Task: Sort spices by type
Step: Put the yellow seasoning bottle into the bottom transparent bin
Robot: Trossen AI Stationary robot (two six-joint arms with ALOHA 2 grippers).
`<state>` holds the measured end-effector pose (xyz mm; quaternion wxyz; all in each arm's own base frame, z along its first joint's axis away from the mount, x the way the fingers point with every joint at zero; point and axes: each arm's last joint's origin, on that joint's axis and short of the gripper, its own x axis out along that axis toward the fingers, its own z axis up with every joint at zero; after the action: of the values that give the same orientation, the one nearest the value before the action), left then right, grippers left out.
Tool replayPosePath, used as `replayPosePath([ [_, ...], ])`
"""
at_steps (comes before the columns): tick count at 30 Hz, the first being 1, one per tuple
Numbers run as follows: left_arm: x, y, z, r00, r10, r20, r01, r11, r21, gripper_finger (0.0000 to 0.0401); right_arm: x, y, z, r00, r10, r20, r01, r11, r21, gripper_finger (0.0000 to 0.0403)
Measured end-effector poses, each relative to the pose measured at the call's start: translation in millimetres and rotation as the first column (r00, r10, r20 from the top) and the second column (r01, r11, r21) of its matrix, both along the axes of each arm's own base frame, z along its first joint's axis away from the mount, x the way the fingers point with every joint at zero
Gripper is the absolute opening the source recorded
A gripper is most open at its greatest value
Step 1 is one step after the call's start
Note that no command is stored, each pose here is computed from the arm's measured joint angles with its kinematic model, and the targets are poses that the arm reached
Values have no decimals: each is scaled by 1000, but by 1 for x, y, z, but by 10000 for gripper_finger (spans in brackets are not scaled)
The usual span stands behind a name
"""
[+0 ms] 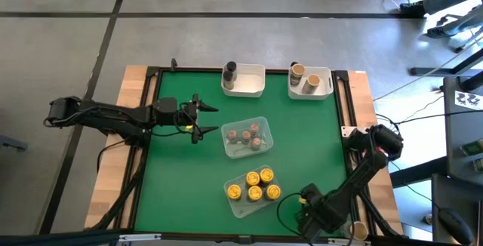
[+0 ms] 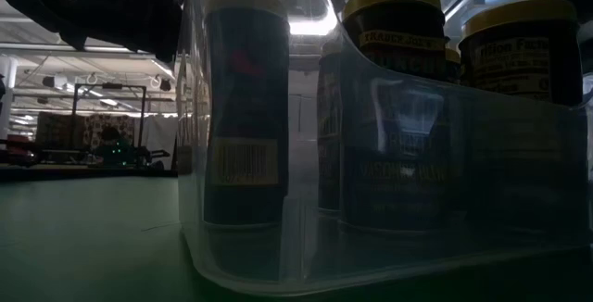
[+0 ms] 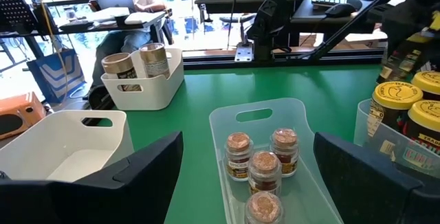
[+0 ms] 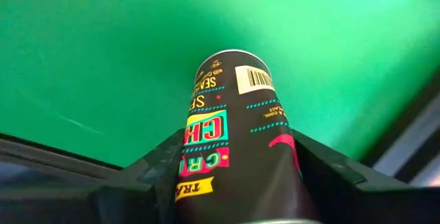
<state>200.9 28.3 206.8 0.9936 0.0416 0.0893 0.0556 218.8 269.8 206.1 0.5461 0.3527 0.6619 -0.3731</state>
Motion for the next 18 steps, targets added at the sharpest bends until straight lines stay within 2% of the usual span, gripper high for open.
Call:
replayPosePath([
  [5,0,0,0,1000,0,0,0,1000,0,314,16,-3,12,991,44,125,-42,999,-21,214],
  [9,0,0,0,1000,1,0,-1,1000,-4,314,28,-4,25,982,78,174,-80,997,8,216],
  [18,0,0,0,1000,1,0,-1,1000,-5,314,49,-2,63,934,74,349,-95,995,42,215],
])
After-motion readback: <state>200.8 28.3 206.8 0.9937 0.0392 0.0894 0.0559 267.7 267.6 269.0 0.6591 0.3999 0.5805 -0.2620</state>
